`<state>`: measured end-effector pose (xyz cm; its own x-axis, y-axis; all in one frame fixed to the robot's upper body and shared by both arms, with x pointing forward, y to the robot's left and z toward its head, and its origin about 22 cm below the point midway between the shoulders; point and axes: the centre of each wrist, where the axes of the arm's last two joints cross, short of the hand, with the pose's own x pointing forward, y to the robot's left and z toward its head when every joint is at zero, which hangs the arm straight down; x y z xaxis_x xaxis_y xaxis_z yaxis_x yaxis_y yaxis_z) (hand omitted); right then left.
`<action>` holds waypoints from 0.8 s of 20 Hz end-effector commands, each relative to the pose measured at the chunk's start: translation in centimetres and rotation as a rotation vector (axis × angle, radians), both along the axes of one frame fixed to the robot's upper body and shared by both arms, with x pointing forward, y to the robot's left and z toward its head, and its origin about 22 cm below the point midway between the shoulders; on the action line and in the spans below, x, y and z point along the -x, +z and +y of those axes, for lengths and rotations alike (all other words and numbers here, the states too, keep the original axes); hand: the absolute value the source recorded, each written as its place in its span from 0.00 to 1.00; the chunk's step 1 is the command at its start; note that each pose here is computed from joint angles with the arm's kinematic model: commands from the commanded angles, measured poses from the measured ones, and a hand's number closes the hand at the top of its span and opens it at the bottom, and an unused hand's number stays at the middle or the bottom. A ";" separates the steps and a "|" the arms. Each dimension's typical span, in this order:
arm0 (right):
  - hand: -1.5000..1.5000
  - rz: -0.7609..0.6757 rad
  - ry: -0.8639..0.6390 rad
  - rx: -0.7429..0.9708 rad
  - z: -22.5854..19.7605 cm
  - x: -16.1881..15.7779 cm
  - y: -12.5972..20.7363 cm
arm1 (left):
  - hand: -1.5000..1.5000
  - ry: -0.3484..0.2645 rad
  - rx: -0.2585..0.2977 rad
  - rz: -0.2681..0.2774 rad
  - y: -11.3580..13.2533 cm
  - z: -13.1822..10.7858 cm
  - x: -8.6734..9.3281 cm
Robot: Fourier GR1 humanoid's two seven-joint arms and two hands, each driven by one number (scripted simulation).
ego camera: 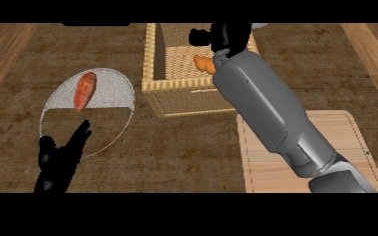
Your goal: Pick the croissant from the cutting board and place it in the basket
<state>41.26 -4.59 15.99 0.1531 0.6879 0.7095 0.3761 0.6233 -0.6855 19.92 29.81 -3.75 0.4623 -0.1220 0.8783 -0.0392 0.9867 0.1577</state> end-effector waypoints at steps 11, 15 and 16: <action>0.00 -0.144 -0.098 -0.205 -5.2 1.5 3.4 | 0.50 0.045 0.017 0.082 -2.2 -0.2 0.1; 0.00 -0.128 -0.181 -0.172 -9.7 3.2 3.4 | 0.50 0.049 0.020 0.094 -1.7 0.2 2.1; 0.00 -0.133 -0.159 -0.186 -10.6 4.6 2.9 | 0.50 0.050 0.013 0.098 -2.4 0.5 0.8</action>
<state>38.73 -12.07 18.91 0.1144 0.5505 0.8270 0.5348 0.6674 -0.5183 19.61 30.10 -4.05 0.4816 -0.1075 0.8698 -0.0659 0.9852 0.1583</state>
